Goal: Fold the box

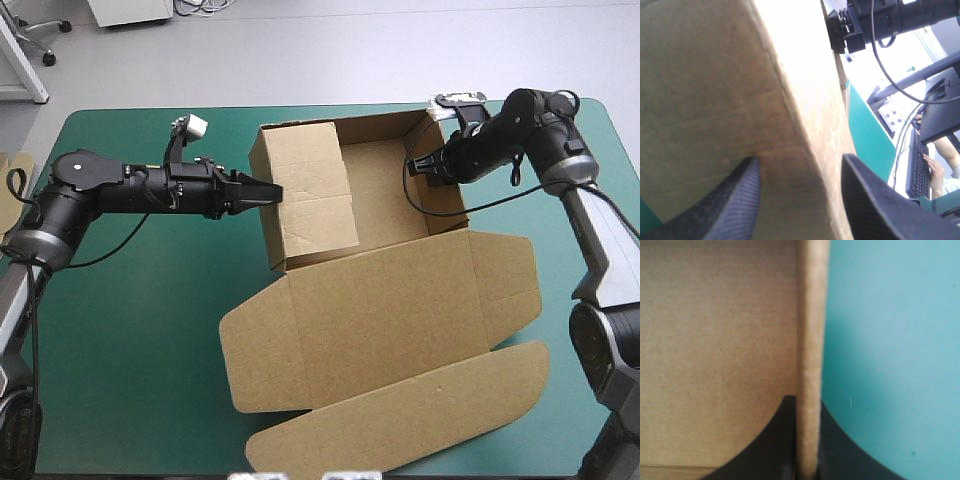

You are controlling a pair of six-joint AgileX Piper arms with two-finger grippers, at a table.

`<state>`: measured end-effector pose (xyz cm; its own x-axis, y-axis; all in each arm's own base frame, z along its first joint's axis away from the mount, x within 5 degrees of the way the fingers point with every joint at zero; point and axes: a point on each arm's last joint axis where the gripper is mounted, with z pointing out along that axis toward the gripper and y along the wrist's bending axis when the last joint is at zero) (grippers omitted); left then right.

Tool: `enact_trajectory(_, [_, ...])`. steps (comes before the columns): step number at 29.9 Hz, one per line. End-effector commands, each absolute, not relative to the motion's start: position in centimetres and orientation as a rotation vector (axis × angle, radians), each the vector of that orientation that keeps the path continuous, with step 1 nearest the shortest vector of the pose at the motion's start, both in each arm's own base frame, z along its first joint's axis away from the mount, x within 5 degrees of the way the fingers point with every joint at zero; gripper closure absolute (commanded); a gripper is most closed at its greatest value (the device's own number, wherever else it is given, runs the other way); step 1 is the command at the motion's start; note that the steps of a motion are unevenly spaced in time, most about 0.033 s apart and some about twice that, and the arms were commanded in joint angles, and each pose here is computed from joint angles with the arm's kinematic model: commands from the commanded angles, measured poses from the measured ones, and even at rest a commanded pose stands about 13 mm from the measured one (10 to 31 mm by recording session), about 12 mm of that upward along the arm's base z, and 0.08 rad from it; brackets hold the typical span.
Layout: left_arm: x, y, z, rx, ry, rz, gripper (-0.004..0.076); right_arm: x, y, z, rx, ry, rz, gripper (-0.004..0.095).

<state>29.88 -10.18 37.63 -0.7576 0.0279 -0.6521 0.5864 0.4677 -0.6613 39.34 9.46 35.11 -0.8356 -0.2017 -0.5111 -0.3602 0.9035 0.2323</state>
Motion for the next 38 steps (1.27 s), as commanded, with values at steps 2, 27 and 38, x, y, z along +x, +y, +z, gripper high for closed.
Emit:
enact_trajectory(2, [28.6, -10.7, 40.3, 0.520, 2.045, -1.328, 0.0347, 38.4, 10.8, 37.8, -0.387, 2.477, 0.549, 0.0934])
enact_trajectory(27, [30.8, -8.7, 40.1, 0.295, 2.221, -0.798, 0.0302, 38.9, 13.6, 36.8, -0.366, 2.462, 0.539, 0.0934])
enact_trajectory(38, [31.9, -7.9, 38.7, 0.162, 2.313, -0.663, 0.0308, 38.8, 14.5, 37.0, -0.355, 2.432, 0.577, 0.0934])
